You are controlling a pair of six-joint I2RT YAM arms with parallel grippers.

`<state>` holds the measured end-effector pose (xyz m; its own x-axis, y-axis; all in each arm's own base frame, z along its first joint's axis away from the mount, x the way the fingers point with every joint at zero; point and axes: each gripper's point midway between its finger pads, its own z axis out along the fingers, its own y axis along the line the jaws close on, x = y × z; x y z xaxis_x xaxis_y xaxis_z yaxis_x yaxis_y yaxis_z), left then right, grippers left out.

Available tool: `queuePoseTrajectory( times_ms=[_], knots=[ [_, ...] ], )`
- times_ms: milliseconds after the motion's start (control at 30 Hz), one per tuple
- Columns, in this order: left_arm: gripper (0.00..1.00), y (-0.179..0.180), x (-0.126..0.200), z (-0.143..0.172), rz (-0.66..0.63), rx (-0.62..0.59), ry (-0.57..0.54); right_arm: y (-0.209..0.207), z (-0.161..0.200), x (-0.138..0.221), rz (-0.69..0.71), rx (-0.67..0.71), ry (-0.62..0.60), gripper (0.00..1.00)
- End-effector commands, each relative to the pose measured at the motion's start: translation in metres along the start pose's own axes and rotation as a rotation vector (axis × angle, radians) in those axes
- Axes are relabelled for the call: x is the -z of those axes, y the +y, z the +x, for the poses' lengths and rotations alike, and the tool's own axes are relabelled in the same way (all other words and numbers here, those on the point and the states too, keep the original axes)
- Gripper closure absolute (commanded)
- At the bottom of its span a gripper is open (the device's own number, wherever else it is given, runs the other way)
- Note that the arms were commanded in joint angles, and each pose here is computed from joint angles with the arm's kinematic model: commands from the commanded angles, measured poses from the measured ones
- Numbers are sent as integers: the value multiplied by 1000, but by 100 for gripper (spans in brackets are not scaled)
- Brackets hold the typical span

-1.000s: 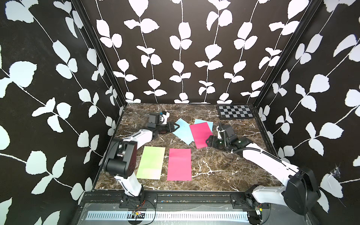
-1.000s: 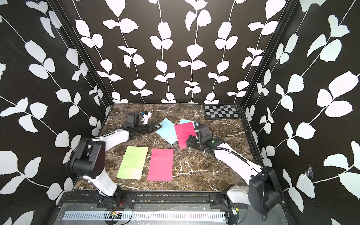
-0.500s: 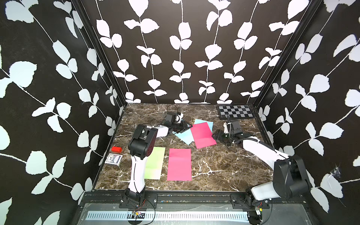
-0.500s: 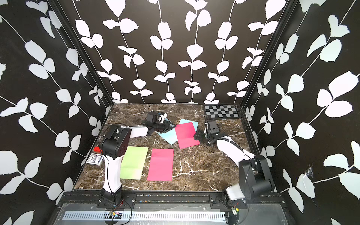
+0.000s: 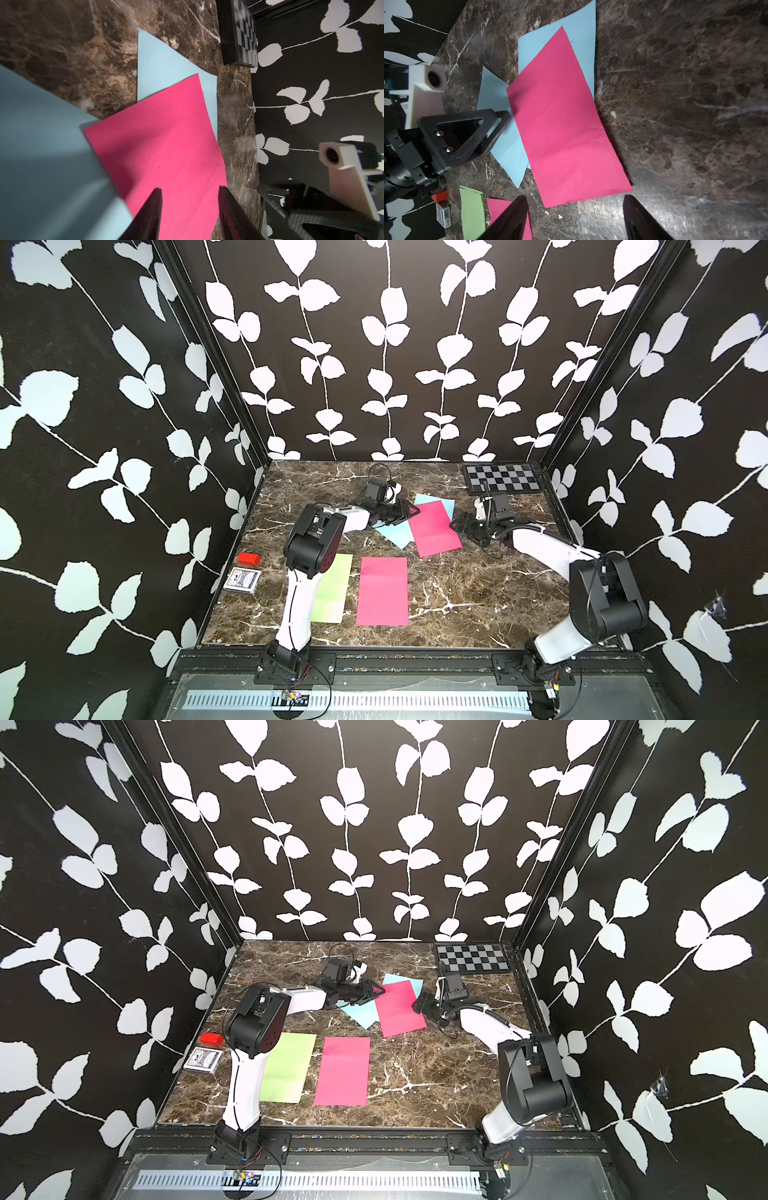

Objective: Sort the scattered colored papers by color
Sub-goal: Pick up the colored paper from the center of the board.

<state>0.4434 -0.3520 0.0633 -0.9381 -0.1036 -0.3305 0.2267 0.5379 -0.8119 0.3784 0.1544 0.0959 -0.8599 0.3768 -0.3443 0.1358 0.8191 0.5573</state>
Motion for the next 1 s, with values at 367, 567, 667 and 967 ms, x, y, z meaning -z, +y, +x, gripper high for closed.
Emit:
queuePoseTrajectory(
  times_ms=[367, 567, 667, 967],
  knots=[
    [54, 19, -5, 13, -96, 2, 54, 3, -56, -29, -96, -14, 4, 27],
    [54, 25, -6, 16, -120, 9, 70, 1, -57, -47, -119, -14, 46, 27],
    [53, 28, -6, 19, -133, 11, 79, 2, -57, -55, -138, -14, 69, 27],
    [53, 33, -8, 22, -135, 20, 91, -5, -58, -73, -177, -31, 119, 28]
  ],
)
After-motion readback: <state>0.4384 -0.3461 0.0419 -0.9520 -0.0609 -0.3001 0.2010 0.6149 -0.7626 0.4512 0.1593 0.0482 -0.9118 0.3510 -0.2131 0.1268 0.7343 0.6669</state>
